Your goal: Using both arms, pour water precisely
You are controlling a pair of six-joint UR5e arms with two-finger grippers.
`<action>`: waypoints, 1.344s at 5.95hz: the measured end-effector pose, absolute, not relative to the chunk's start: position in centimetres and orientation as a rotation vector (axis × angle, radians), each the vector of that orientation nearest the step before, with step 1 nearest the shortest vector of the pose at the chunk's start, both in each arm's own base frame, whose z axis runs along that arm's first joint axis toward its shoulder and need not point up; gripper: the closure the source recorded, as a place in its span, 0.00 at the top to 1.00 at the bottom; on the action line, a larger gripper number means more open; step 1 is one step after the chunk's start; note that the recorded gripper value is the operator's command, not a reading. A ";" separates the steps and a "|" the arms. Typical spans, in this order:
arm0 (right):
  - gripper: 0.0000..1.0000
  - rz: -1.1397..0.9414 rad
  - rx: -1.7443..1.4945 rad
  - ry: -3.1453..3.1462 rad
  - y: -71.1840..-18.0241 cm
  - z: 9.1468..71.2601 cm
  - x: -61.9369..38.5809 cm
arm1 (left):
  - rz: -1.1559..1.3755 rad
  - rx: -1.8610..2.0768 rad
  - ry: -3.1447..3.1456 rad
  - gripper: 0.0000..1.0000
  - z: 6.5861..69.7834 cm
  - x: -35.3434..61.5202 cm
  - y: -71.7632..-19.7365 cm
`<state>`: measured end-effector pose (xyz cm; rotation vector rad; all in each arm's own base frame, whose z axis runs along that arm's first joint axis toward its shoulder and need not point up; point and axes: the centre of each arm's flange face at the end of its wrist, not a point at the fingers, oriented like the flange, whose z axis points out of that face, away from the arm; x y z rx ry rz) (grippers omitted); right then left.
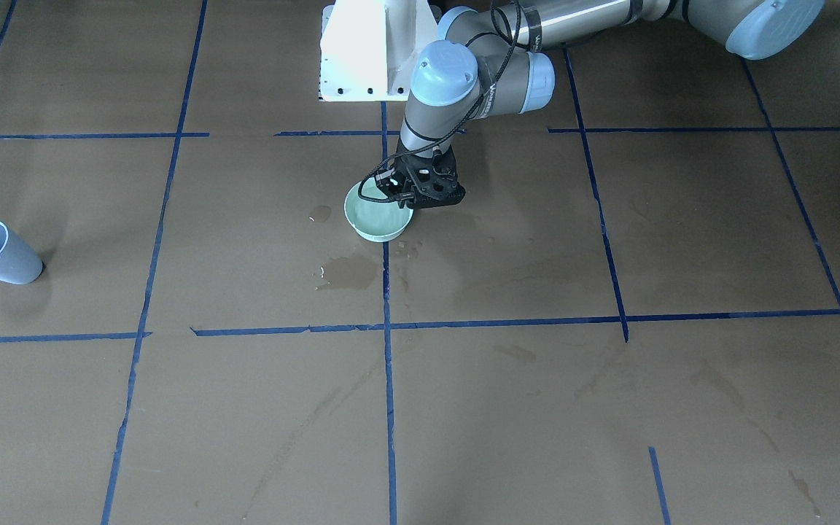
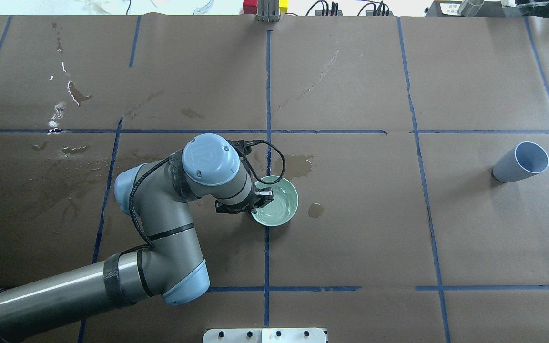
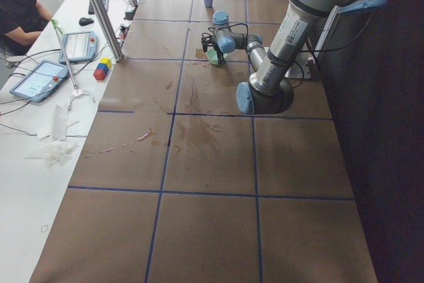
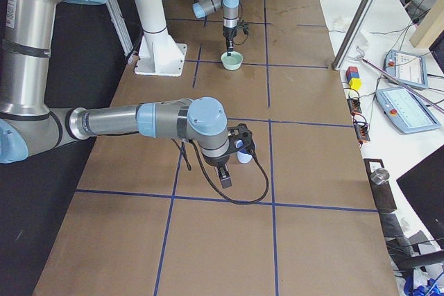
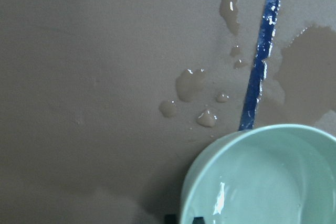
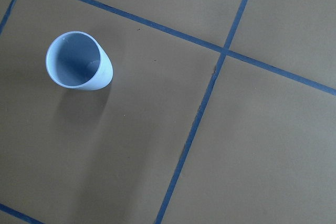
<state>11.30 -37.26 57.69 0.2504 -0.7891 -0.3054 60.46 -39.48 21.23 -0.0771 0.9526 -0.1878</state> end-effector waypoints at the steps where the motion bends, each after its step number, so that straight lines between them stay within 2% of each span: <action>1: 1.00 -0.301 0.251 -0.777 -37.1 57.7 11.6 | -0.194 -0.071 0.956 0.00 21.2 59.9 -39.9; 6: 1.00 -0.308 0.267 -0.763 -36.3 58.1 12.7 | -0.158 0.010 0.991 0.00 25.2 50.5 -39.9; 8: 1.00 -0.310 0.278 -0.759 -36.1 58.1 13.1 | -0.138 0.032 1.022 0.00 29.7 46.8 -40.6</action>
